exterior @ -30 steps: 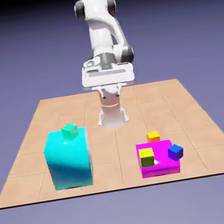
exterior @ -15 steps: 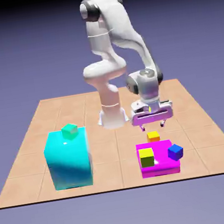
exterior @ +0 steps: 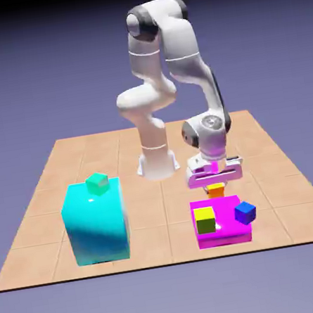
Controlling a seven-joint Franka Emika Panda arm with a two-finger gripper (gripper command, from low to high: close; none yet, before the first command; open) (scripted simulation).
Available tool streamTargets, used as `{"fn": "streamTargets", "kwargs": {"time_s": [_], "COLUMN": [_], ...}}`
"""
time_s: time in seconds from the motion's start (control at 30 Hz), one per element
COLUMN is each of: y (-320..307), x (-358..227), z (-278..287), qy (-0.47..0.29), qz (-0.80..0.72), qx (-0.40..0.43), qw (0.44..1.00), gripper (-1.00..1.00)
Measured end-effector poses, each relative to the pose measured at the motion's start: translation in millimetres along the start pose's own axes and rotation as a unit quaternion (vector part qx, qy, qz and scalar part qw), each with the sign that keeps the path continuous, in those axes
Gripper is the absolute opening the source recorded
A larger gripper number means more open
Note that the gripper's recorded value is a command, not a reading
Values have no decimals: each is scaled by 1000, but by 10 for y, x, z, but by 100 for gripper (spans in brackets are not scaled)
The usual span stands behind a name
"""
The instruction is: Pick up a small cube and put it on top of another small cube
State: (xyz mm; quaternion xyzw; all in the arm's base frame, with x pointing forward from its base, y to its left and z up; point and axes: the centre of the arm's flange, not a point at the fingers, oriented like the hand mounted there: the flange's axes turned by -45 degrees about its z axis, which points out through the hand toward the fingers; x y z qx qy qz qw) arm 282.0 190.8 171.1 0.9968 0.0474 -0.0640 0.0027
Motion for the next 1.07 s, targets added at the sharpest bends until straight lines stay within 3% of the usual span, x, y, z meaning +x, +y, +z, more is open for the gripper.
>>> {"fn": "streamTargets", "kwargs": {"time_s": [0.13,0.4,0.77,0.83,0.93,0.97,1.07], "y": [6,154,1014,1023,1018,1011,1020], "x": [-30,906,1989,2014,2045,2041,2045], "z": [-245,-802,-1757,-1792,-1263,-1094,-1268], "qy": [0,-3,0,0,0,0,0], "qz": [0,38,108,108,108,108,108], "qx": [0,8,15,15,14,15,13], "qw": [1000,999,994,994,994,994,994], "gripper": [-100,-100,-100,-100,-100,100,100]}}
